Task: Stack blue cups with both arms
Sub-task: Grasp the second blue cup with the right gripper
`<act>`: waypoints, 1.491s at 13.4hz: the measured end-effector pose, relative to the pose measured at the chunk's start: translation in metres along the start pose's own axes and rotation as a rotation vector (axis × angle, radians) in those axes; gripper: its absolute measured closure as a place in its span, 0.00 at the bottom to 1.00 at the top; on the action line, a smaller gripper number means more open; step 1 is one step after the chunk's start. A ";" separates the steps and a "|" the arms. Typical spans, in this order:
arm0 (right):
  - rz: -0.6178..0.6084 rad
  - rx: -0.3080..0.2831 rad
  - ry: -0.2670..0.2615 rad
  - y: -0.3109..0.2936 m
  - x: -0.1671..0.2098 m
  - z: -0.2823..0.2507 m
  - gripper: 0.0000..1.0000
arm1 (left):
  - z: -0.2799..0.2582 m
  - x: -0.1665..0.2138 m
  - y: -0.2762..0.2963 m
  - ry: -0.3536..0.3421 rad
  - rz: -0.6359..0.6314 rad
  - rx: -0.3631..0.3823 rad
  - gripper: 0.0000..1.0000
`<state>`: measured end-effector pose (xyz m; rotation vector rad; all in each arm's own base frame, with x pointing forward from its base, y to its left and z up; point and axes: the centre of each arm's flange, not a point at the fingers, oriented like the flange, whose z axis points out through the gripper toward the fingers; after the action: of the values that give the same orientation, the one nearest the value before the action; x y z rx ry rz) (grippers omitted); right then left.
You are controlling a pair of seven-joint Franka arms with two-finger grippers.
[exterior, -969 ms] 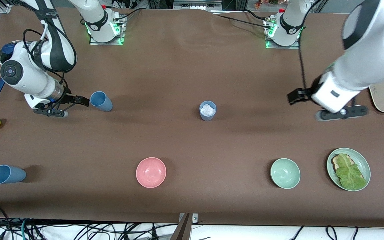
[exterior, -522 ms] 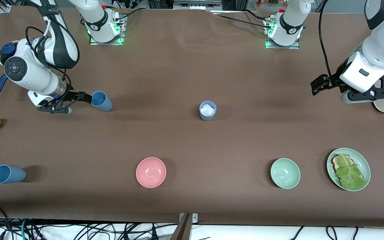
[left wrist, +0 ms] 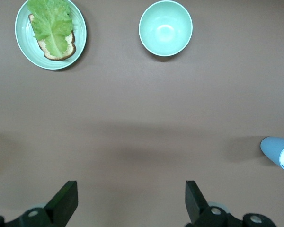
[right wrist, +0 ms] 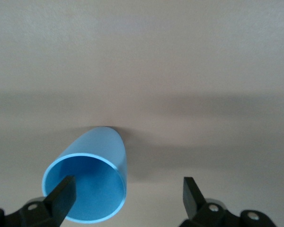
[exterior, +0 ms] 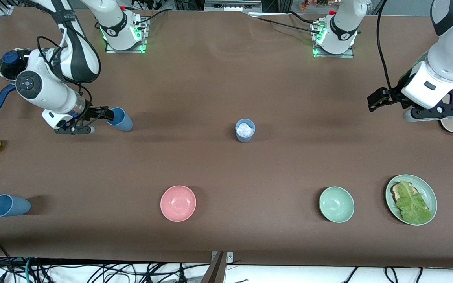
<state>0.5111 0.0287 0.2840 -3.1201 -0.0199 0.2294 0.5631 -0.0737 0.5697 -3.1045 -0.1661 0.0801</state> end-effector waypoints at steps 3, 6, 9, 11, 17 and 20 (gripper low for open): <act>0.000 0.000 -0.017 0.000 0.000 0.010 0.00 | 0.000 0.000 -0.001 -0.001 -0.001 0.000 0.00; -0.001 0.000 -0.027 0.000 0.000 0.015 0.04 | 0.001 0.001 -0.001 -0.002 -0.002 0.000 0.00; -0.001 0.000 -0.041 0.000 0.001 0.022 0.20 | 0.002 0.001 -0.002 -0.005 -0.003 0.001 0.00; 0.000 0.000 -0.043 0.001 0.001 0.023 0.47 | 0.002 0.001 -0.002 -0.006 -0.003 0.001 0.00; 0.002 0.000 -0.046 0.001 0.001 0.025 0.78 | 0.003 0.002 -0.002 -0.008 -0.004 0.001 0.00; 0.007 0.009 -0.041 -0.002 0.002 0.022 0.95 | 0.004 0.002 -0.003 -0.008 -0.005 0.001 0.00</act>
<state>0.5098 0.0310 0.2623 -3.1064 -0.0081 0.2919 0.5646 -0.0709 0.5661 -3.1033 -0.1735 0.0929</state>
